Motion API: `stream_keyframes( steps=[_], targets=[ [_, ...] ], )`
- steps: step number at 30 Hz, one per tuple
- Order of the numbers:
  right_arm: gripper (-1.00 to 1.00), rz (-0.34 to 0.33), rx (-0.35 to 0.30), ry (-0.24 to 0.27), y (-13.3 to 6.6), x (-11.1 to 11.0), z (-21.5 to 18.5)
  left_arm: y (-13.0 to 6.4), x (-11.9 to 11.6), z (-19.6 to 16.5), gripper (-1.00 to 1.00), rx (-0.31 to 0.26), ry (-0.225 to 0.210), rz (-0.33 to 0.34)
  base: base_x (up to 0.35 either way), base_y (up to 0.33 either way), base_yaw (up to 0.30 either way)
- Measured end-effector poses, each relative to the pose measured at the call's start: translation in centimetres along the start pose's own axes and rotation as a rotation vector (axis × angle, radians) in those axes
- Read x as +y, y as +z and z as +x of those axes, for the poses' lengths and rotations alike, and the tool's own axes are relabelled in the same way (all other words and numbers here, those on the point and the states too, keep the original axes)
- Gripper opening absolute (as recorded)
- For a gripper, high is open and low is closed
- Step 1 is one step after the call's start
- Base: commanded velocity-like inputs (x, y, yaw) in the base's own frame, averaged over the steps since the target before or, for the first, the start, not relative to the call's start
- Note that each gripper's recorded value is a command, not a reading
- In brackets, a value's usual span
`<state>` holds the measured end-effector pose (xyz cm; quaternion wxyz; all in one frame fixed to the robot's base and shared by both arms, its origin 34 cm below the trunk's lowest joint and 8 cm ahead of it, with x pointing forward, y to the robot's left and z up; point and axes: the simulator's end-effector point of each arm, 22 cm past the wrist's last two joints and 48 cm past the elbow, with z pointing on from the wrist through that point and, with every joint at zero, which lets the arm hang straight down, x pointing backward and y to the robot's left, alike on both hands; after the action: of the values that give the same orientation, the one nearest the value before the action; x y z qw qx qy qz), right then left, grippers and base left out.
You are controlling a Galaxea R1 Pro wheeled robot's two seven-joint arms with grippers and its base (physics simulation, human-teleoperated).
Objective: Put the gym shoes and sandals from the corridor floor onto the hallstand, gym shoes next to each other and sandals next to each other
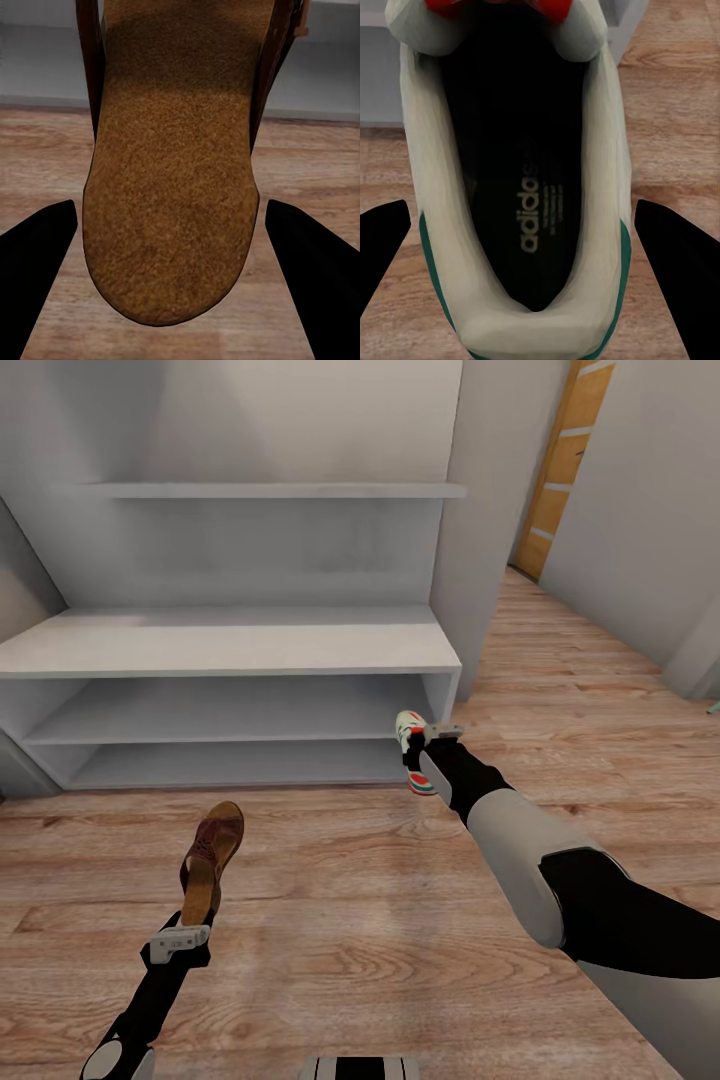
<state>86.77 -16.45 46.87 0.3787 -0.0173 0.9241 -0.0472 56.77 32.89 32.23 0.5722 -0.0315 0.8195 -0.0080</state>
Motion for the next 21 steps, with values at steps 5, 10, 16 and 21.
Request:
stream_keyframes(
  steps=[5, 10, 16, 21],
  targets=[
    [-1.0, 0.0, 0.001, 0.0, 0.02, 0.01, 0.07, -0.01, -0.02, 0.03, -1.0, 0.001, -0.001, 0.0, -0.001, 0.004, 0.0],
    [-1.0, -0.001, 0.002, 0.0, 0.02, 0.02, 0.11, -0.01, -0.02, 0.03, -1.0, 0.001, -0.001, 0.0, 0.063, 0.001, 0.0],
    [-1.0, -0.001, 0.002, 0.001, 0.03, 0.03, 0.13, 0.0, 0.02, 0.01, -1.0, 0.001, 0.0, 0.0, 0.223, 0.001, 0.0],
    [-1.0, -0.001, 0.002, 0.001, 0.03, 0.03, 0.13, -0.01, 0.02, 0.02, -1.0, 0.0, 0.0, 0.0, 0.285, 0.0, 0.0]
  ],
)
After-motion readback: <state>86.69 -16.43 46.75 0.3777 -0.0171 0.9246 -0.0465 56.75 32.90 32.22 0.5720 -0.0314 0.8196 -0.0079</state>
